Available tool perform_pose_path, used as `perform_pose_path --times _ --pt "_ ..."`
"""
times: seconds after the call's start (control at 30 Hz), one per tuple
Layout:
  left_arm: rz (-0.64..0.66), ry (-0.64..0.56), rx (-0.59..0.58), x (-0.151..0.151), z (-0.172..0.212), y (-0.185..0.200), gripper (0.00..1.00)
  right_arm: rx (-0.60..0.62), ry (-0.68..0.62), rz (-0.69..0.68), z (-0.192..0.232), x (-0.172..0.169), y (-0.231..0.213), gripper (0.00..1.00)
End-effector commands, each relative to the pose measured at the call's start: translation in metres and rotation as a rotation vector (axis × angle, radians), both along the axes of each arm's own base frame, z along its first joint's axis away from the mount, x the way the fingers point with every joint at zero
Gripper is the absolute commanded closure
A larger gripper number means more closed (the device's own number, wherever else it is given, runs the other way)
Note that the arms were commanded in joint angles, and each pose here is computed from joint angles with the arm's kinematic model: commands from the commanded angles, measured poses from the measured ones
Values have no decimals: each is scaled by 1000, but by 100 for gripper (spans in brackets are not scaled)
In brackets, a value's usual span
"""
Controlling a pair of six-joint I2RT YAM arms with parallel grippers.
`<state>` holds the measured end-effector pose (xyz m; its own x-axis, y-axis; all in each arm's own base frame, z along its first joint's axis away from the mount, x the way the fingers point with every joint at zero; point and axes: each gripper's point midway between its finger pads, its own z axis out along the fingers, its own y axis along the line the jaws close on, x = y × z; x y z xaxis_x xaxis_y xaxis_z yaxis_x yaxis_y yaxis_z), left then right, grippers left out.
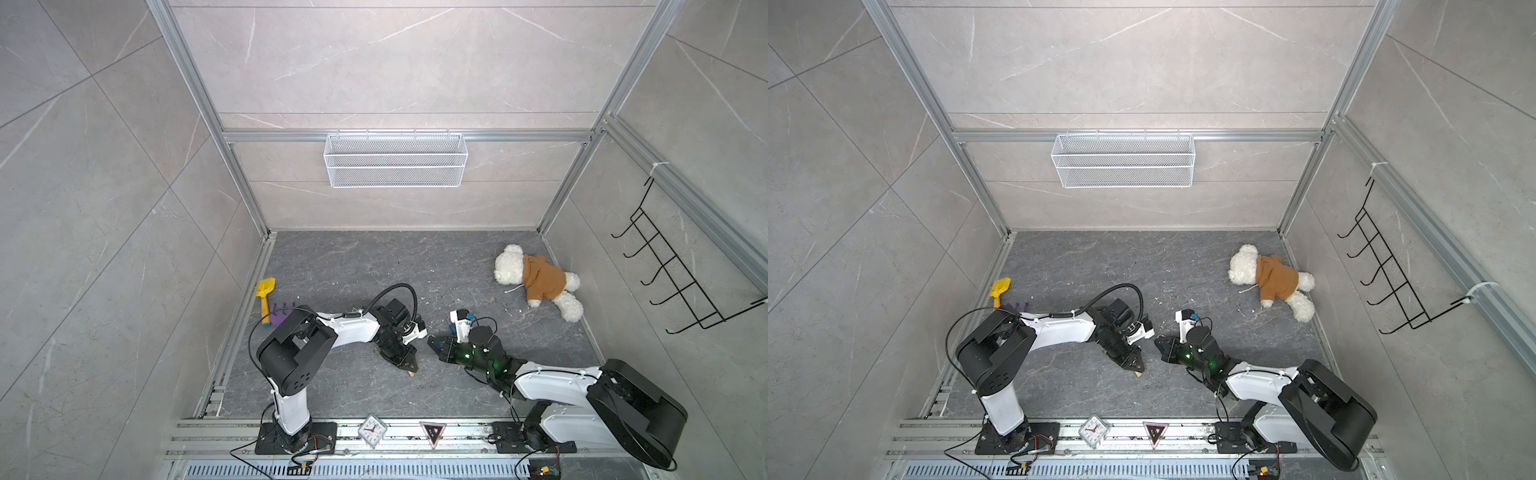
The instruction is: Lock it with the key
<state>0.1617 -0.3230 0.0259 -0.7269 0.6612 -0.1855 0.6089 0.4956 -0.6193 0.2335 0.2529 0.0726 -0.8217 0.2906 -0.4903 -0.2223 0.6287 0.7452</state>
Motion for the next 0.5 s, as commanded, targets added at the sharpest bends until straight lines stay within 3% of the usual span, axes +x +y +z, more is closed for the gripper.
perform_pose_path --times 0.0,0.2,0.33,0.47 --pt "-39 9 -1 -2 -3 -3 93 18 5 -12 -5 1 4 100" --pt "-23 -19 61 7 -13 1 67 9 34 -16 -20 -1 9 100" --pt "-5 -57 78 15 -13 2 58 -3 38 -27 -28 0 10 100" --pt "45 -142 88 30 -4 5 55 -14 40 -37 -31 2 11 100"
